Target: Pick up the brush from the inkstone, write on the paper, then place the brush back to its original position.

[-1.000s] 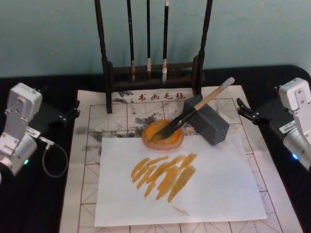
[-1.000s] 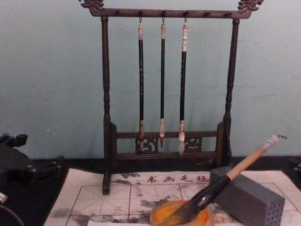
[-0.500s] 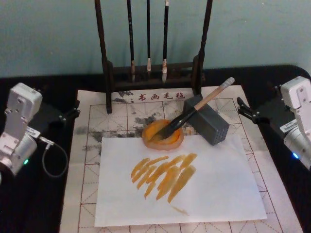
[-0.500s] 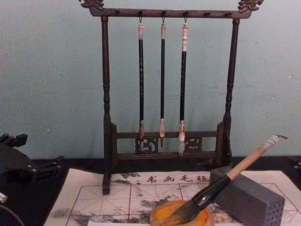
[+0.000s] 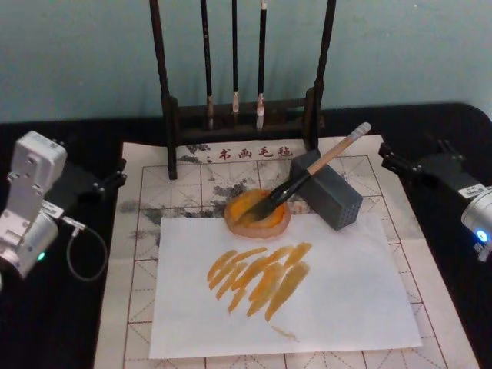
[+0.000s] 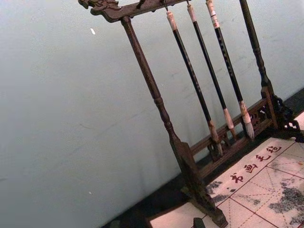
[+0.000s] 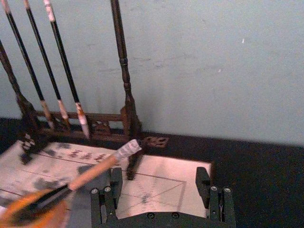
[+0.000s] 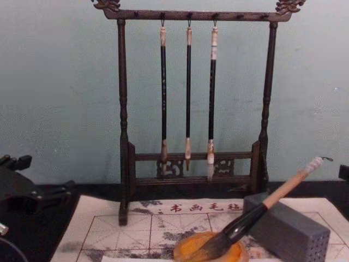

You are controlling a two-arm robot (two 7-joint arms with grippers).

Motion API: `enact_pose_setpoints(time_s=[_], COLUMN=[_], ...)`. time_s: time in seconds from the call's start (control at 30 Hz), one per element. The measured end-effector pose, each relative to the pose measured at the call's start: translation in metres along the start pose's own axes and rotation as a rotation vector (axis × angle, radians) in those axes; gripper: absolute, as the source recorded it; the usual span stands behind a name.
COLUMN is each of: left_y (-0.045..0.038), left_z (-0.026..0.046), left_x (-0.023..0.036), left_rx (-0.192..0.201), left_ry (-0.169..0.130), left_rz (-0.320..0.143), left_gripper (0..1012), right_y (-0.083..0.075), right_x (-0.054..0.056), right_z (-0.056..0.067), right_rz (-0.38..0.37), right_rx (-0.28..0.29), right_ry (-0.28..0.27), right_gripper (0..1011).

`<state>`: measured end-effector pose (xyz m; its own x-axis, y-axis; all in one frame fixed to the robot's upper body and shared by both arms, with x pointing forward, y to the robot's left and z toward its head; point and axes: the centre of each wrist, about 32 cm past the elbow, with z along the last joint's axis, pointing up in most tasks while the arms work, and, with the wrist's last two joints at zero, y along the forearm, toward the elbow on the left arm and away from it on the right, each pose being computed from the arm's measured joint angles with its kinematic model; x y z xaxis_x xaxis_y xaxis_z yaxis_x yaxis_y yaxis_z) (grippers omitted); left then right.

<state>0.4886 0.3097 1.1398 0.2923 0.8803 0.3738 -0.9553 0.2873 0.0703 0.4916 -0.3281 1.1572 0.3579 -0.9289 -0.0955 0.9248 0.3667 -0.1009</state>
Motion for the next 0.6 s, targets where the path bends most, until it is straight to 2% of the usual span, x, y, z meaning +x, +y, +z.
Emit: enact_pose_setpoints(time_s=[0.03, 0.1, 0.13, 0.17, 0.23, 0.27, 0.37, 0.43, 0.47, 0.6], left_y=[0.0000, 0.0000, 0.0000, 0.0000, 0.0000, 0.0000, 0.0000, 0.0000, 0.0000, 0.0000], left_z=[0.0000, 0.0000, 0.0000, 0.0000, 0.0000, 0.0000, 0.0000, 0.0000, 0.0000, 0.0000], left_x=[0.0000, 0.0000, 0.0000, 0.0000, 0.0000, 0.0000, 0.0000, 0.0000, 0.0000, 0.0000], left_rx=[0.000, 0.000, 0.000, 0.000, 0.000, 0.000, 0.000, 0.000, 0.000, 0.000], left_ry=[0.000, 0.000, 0.000, 0.000, 0.000, 0.000, 0.000, 0.000, 0.000, 0.000], left_rz=[0.000, 0.000, 0.000, 0.000, 0.000, 0.000, 0.000, 0.000, 0.000, 0.000], left_gripper=[1001, 1001, 1001, 1001, 1001, 1001, 1001, 1001, 1001, 1001], right_y=[0.000, 0.000, 0.000, 0.000, 0.002, 0.002, 0.006, 0.008, 0.010, 0.016], right_x=[0.001, 0.002, 0.002, 0.002, 0.002, 0.002, 0.005, 0.007, 0.009, 0.012], right_z=[0.001, 0.002, 0.003, 0.003, 0.005, 0.005, 0.007, 0.007, 0.007, 0.005], right_rz=[0.015, 0.029, 0.044, 0.044, 0.077, 0.077, 0.116, 0.134, 0.149, 0.179], right_rx=[-0.008, -0.017, -0.026, -0.026, -0.049, -0.049, -0.081, -0.094, -0.106, -0.129], right_ry=[0.048, 0.094, 0.138, 0.138, 0.236, 0.236, 0.374, 0.431, 0.480, 0.578], right_gripper=[1002, 1002, 1002, 1002, 1002, 1002, 1002, 1002, 1002, 1002])
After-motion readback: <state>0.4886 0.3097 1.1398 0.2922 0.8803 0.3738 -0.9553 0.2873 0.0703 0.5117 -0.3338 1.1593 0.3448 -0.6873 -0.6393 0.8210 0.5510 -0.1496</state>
